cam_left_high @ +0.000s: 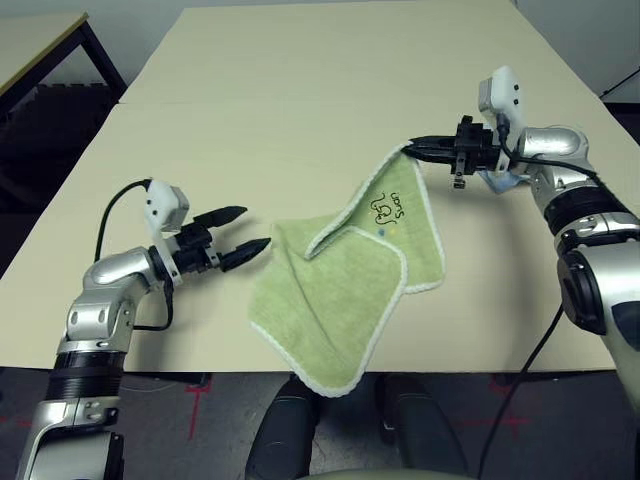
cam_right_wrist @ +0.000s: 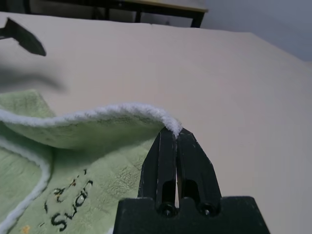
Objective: Fold the towel and set it aside.
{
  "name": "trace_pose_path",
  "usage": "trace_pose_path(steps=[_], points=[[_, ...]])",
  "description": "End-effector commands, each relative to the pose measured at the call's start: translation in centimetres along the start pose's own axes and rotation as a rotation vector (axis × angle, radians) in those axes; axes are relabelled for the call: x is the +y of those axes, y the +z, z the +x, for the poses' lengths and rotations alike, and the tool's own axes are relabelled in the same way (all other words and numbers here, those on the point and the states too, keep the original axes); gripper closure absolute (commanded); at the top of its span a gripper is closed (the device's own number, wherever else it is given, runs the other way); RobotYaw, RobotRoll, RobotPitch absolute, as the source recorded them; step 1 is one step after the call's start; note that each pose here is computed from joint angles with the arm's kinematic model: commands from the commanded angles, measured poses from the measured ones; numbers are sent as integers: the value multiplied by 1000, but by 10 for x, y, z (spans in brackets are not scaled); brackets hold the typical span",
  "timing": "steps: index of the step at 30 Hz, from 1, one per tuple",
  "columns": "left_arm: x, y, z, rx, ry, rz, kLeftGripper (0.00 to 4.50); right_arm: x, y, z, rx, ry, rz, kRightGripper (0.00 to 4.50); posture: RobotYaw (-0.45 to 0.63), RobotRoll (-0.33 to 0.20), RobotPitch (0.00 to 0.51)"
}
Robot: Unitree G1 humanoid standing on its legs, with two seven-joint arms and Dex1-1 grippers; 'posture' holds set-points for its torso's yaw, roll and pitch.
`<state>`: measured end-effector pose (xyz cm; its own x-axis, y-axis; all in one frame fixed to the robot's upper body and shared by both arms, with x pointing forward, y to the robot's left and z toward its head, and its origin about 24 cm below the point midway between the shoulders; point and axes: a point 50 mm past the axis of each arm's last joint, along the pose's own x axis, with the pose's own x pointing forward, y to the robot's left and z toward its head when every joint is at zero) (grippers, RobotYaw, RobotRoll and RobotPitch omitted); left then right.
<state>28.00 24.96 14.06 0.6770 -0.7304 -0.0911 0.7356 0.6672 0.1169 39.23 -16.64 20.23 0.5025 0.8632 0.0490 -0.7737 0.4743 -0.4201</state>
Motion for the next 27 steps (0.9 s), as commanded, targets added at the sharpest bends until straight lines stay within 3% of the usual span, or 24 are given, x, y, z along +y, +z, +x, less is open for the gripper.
trace_pose_path(steps=[1,6,13,21,27], points=[[-2,-1,3,5,23,-37,0,0,16,18,-93,-65,-58,4434,60,0,129],[-3,1,18,-17,51,-72,0,6,31,42,-182,-89,-67,4434,63,0,127],[-11,6,34,-21,13,-88,0,18,36,57,-274,-66,-28,4434,57,0,121],[-10,1,29,31,-42,-43,0,-6,96,65,-449,-159,-78,4434,37,0,118],[-16,3,24,-21,-149,81,0,-21,143,63,-543,-210,-158,4434,33,0,117]])
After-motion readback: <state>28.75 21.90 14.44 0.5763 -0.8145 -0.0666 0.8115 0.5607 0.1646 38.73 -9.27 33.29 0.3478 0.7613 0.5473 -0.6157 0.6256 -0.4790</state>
